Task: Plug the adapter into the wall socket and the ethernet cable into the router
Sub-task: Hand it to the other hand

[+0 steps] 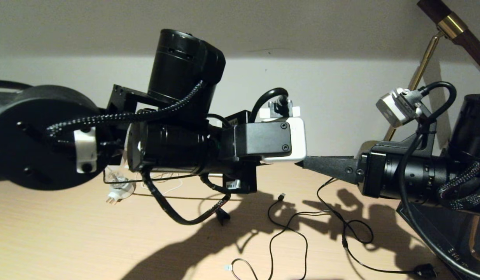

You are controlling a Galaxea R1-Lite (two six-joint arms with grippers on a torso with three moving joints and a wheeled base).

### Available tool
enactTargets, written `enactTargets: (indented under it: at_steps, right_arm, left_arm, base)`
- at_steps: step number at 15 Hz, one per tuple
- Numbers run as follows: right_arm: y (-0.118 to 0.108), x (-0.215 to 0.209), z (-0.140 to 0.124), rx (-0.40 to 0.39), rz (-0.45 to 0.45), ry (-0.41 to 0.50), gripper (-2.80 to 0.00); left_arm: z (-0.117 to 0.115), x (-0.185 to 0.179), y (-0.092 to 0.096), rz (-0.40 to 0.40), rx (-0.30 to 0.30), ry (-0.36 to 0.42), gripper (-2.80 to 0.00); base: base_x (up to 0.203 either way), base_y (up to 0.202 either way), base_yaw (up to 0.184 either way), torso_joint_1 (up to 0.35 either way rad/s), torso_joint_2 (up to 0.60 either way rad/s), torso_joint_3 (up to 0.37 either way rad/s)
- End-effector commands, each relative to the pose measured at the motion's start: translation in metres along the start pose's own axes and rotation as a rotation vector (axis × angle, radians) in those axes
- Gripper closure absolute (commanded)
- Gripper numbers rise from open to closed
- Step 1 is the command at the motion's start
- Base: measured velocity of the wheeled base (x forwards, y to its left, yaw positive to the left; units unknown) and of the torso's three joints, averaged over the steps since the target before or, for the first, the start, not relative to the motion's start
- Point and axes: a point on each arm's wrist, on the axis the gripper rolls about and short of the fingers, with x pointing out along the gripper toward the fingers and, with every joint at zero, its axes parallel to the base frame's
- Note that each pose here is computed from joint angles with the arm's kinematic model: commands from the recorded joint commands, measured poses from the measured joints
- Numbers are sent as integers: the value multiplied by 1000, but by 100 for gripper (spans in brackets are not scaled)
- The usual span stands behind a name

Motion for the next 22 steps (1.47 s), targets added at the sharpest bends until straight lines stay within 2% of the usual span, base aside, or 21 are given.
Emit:
enactTargets:
  at_steps: [1, 6, 10, 22]
  right_arm:
    - [1, 11, -4, 9, 23, 28, -280]
    - [4, 17, -5, 5, 40, 37, -280]
    - [3, 18, -5, 3, 4, 21, -280]
    - [3, 19, -2, -1, 3, 10, -280]
  left_arm:
    - [0, -6, 2, 14, 5, -3, 0]
    - [0, -9, 2, 17, 8, -5, 0]
    - [0, -10, 0, 14, 15, -5, 0]
    - [3, -9, -4, 4, 34, -17, 0]
  base:
    - [0, 0, 0, 0, 0, 0]
    - [0, 0, 0, 0, 0, 0]
    - [0, 0, 0, 0, 0, 0]
    - [0, 0, 0, 0, 0, 0]
